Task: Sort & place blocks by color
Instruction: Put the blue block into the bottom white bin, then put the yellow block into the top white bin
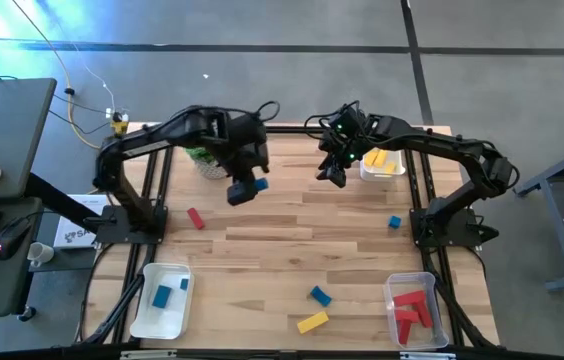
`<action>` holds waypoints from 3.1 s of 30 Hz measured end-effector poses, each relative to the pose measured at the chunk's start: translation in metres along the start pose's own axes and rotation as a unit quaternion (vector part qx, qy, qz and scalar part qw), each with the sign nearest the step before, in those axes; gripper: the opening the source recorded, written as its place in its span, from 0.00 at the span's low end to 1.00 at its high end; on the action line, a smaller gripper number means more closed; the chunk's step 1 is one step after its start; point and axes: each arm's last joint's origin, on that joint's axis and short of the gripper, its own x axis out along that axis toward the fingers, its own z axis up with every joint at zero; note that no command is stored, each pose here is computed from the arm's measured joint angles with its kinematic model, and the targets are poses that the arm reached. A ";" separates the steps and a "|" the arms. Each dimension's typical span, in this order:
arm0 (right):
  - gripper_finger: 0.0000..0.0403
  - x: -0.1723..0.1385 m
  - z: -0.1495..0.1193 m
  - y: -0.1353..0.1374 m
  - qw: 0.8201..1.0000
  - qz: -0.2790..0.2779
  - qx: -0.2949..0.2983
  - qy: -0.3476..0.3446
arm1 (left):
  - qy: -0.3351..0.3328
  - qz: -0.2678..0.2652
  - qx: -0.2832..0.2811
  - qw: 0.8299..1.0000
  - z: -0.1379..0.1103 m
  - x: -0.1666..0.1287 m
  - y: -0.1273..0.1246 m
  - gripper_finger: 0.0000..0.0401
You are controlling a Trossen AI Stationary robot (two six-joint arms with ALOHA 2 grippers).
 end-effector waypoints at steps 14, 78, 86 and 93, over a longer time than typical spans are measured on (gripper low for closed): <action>0.46 0.001 0.000 0.000 1.000 0.000 0.015 0.001 | 0.030 0.012 -0.139 0.990 -0.088 0.033 -0.065 0.25; 0.46 0.051 -0.061 0.243 0.957 0.137 -0.257 0.014 | 0.138 0.061 -0.340 0.928 -0.285 0.093 -0.148 0.43; 0.46 0.065 -0.080 0.273 0.930 0.148 -0.336 0.000 | 0.111 0.069 -0.411 0.902 -0.278 0.095 -0.145 0.44; 0.46 0.097 -0.101 0.291 0.919 0.149 -0.364 0.018 | 0.060 0.070 -0.422 0.902 -0.271 0.096 -0.142 0.44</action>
